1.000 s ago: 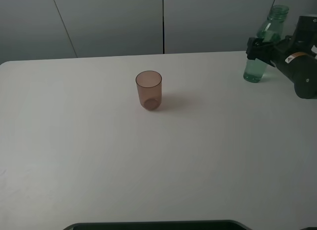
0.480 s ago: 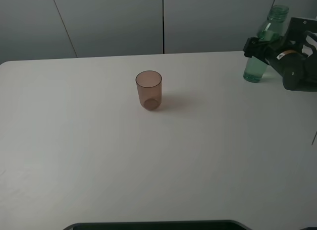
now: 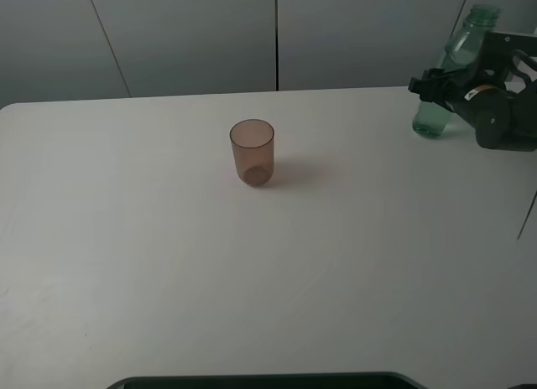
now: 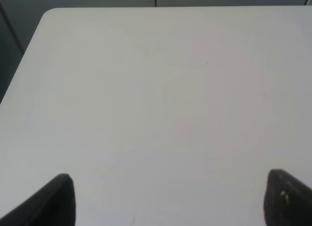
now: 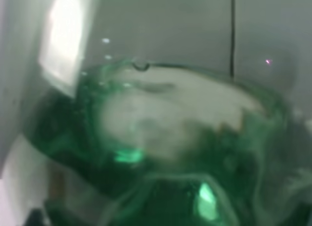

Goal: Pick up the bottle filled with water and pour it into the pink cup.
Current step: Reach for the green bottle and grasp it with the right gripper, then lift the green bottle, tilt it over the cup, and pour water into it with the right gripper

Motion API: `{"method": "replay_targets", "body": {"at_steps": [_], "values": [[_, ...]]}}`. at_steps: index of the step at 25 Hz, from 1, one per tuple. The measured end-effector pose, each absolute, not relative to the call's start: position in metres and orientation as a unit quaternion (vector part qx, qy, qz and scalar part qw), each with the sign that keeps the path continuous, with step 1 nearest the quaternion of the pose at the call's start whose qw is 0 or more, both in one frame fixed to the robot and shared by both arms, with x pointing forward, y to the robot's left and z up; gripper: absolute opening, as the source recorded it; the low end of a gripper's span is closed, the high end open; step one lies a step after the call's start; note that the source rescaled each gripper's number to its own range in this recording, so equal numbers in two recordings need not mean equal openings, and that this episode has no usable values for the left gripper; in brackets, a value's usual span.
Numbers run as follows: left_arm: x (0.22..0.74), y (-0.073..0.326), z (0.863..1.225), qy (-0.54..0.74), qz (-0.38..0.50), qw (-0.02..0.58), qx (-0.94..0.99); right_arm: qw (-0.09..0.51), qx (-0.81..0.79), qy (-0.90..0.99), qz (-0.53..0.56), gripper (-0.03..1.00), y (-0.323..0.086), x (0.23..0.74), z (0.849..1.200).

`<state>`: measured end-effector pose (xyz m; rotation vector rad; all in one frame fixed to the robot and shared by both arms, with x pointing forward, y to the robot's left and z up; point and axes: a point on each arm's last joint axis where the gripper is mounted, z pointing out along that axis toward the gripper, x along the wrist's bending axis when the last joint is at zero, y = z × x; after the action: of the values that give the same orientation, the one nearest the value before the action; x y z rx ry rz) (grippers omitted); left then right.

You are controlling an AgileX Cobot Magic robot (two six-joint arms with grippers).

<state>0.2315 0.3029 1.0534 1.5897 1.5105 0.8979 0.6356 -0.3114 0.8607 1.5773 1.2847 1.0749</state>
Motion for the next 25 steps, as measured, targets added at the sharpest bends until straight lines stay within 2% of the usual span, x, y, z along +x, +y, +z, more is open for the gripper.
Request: {"method": "replay_targets", "body": {"at_steps": [18,25], "values": [[0.231,0.303,1.053,0.591,0.351,0.376,0.622,0.423,0.599,0.548,0.401,0.00,-0.311,0.636,0.861],[0.231,0.303,1.053,0.591,0.351,0.376,0.622,0.407,0.591,0.578,0.390,0.00,-0.306,0.631,0.892]]}}
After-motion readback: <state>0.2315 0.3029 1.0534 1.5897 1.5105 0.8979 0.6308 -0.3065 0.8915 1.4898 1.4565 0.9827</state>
